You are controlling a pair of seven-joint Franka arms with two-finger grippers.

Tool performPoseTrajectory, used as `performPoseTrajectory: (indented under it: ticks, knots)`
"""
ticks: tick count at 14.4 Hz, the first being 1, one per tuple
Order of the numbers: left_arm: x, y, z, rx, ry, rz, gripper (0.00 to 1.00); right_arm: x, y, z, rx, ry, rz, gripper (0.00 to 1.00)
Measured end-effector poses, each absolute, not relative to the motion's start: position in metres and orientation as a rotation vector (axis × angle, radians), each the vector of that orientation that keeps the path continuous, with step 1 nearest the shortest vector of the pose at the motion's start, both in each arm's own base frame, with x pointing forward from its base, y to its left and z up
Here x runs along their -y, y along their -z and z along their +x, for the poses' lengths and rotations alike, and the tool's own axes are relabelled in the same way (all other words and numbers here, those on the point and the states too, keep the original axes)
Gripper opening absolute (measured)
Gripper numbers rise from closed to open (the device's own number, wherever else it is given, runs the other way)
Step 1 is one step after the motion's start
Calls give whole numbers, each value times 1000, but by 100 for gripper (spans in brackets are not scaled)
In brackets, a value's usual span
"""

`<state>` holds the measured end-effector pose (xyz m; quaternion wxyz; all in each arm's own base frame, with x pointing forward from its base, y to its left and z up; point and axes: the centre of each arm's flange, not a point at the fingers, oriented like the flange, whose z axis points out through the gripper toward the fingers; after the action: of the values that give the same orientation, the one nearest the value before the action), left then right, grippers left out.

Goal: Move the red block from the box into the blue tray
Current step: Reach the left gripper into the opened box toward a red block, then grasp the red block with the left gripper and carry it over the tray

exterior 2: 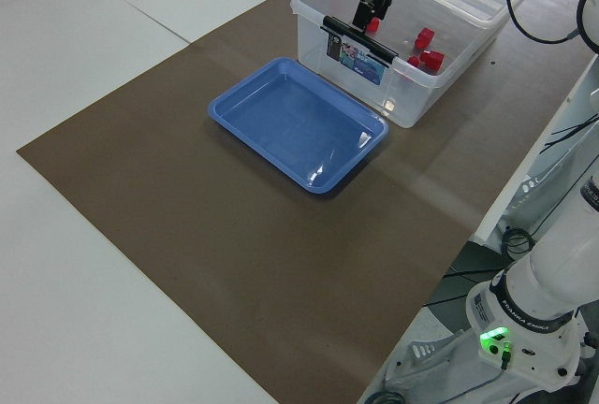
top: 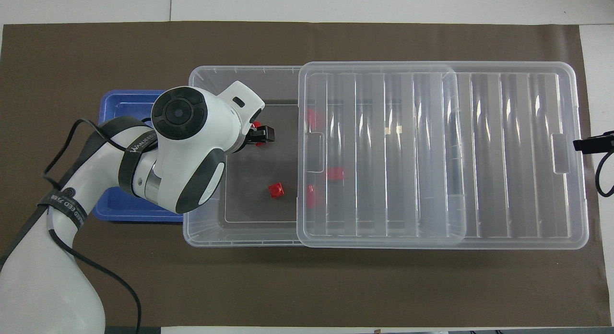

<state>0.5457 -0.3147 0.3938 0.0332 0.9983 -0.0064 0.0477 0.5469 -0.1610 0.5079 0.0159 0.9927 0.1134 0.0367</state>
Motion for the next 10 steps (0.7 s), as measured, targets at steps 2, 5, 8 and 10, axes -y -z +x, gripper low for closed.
performPoseTrajectory:
  ticks: [2,5,8,10]
  knots:
    - [319,-371,551,-10,-157,3067,100,115,-538,557,-319,-90,3104,100]
    - [325,-332,557,-29,-185,3076,100,31,-573,557,-259,-76,3118,100]
    - [327,-316,560,-42,-204,3063,95,-29,-590,544,-127,-53,3128,100]
    - [327,-313,560,-47,-244,3041,89,-48,-595,538,-55,-46,3139,100]
